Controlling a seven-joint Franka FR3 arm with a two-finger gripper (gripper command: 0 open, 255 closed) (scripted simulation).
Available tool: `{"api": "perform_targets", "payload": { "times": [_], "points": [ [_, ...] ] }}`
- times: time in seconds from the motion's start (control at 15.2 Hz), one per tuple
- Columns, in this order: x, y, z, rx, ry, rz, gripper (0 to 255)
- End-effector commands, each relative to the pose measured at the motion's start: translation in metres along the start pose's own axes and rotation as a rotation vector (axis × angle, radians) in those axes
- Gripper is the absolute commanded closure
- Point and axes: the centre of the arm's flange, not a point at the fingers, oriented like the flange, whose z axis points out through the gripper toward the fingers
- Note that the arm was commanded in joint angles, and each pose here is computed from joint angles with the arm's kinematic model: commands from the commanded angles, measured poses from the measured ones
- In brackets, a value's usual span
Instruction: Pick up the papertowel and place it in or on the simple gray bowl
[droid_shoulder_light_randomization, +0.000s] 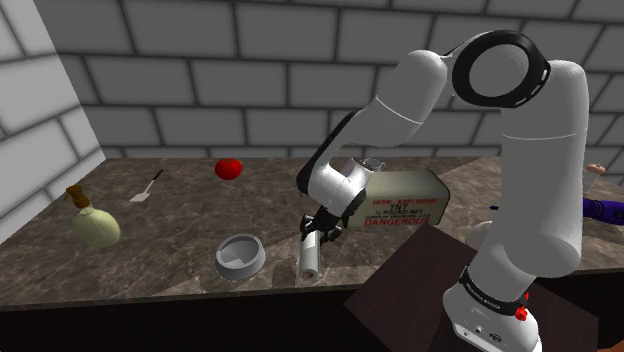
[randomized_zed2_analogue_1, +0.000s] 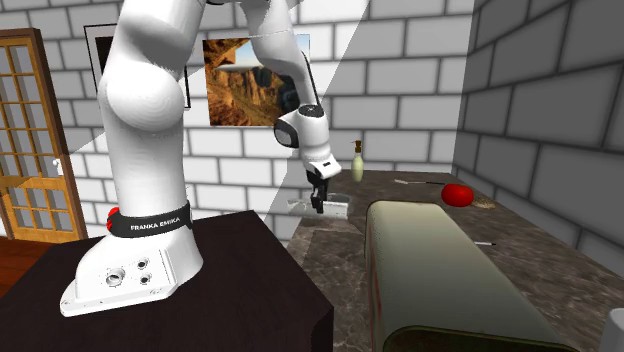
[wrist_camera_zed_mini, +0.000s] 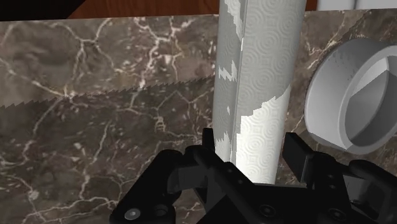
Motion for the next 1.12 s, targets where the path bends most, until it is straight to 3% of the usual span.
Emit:
{"api": "perform_targets", "payload": {
  "times": [0.0, 0.66, 1.06],
  "points": [
    [0.000, -0.005, -0.009, 0.000, 0.000, 0.001, 255],
    [0.001, -0.025, -0.058, 0.000, 0.000, 0.001, 255],
    [0.005, -0.101, -0.036, 0.000, 0.000, 0.000, 255]
  ]
}}
